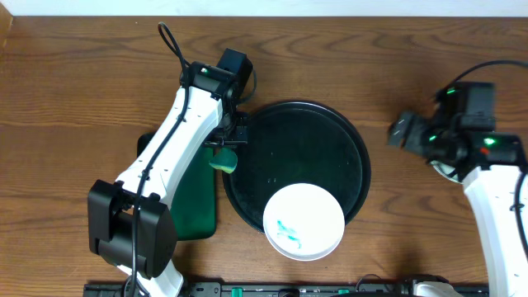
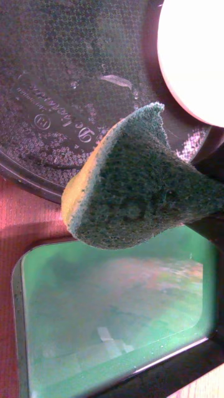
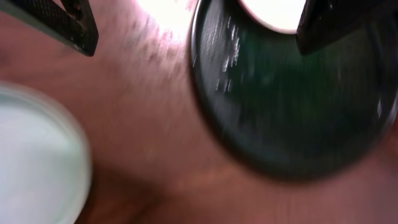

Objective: Clean dirty plates on tray and stack at the side
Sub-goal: 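Reach the right gripper to the white plate's rim on the black tray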

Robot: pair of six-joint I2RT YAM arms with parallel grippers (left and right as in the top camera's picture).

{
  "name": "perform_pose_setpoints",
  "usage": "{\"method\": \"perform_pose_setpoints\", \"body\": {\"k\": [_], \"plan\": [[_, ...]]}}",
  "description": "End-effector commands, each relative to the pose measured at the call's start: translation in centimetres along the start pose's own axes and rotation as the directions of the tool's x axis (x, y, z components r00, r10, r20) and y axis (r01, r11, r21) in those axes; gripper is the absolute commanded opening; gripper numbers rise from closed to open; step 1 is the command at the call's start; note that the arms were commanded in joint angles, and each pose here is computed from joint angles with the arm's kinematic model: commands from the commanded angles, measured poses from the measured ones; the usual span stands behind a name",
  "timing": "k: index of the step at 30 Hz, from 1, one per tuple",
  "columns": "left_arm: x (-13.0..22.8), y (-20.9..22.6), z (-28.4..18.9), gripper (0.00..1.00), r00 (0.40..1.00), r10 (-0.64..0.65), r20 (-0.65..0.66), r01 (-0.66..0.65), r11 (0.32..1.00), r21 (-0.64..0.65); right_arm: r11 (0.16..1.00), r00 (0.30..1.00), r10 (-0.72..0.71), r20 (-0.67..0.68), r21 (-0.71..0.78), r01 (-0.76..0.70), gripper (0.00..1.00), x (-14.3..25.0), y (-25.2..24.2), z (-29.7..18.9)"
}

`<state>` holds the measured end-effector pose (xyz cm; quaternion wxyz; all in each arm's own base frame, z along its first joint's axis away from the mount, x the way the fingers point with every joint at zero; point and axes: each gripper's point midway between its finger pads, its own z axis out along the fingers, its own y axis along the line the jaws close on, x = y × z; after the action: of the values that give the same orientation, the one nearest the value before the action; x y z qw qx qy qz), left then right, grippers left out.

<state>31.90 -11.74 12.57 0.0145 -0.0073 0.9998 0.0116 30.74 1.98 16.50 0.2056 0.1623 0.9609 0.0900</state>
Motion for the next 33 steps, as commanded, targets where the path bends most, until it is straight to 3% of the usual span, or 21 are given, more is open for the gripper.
{"method": "perform_pose_setpoints", "body": {"k": [1, 5, 14, 20, 26, 33], "plan": [[0.2, 0.4, 0.6, 0.08, 1.0, 0.005, -0.02, -0.005, 1.0, -0.017, 0.999, 0.996, 0.024, -0.088, -0.023, -0.026, 0.99, 2.7, 2.3, 0.3], [0.2, 0.3, 0.6, 0.07, 1.0, 0.005, -0.02, -0.006, 1.0, -0.017, 1.0, 0.979, -0.024, -0.201, -0.024, 0.02, 0.99, 6.7, 4.3, 0.2], [0.2, 0.4, 0.6, 0.07, 1.0, 0.005, -0.02, -0.006, 1.0, -0.017, 0.987, 0.955, -0.163, -0.246, -0.026, 0.161, 0.99, 10.9, 6.6, 1.5], [0.2, 0.3, 0.6, 0.07, 1.0, 0.005, -0.02, -0.006, 1.0, -0.017, 0.972, 0.927, -0.229, -0.296, -0.01, 0.236, 0.98, 12.9, 5.3, 3.0], [0.2, 0.4, 0.6, 0.07, 1.0, 0.005, -0.02, -0.006, 1.0, -0.017, 0.893, 0.838, -0.444, -0.317, -0.24, 0.382, 0.96, 15.7, 6.9, 4.8], [0.2, 0.4, 0.6, 0.07, 1.0, 0.005, -0.02, -0.006, 1.0, -0.017, 0.879, 0.827, -0.461, -0.321, -0.295, 0.375, 0.95, 17.4, 6.8, 7.0]]}}
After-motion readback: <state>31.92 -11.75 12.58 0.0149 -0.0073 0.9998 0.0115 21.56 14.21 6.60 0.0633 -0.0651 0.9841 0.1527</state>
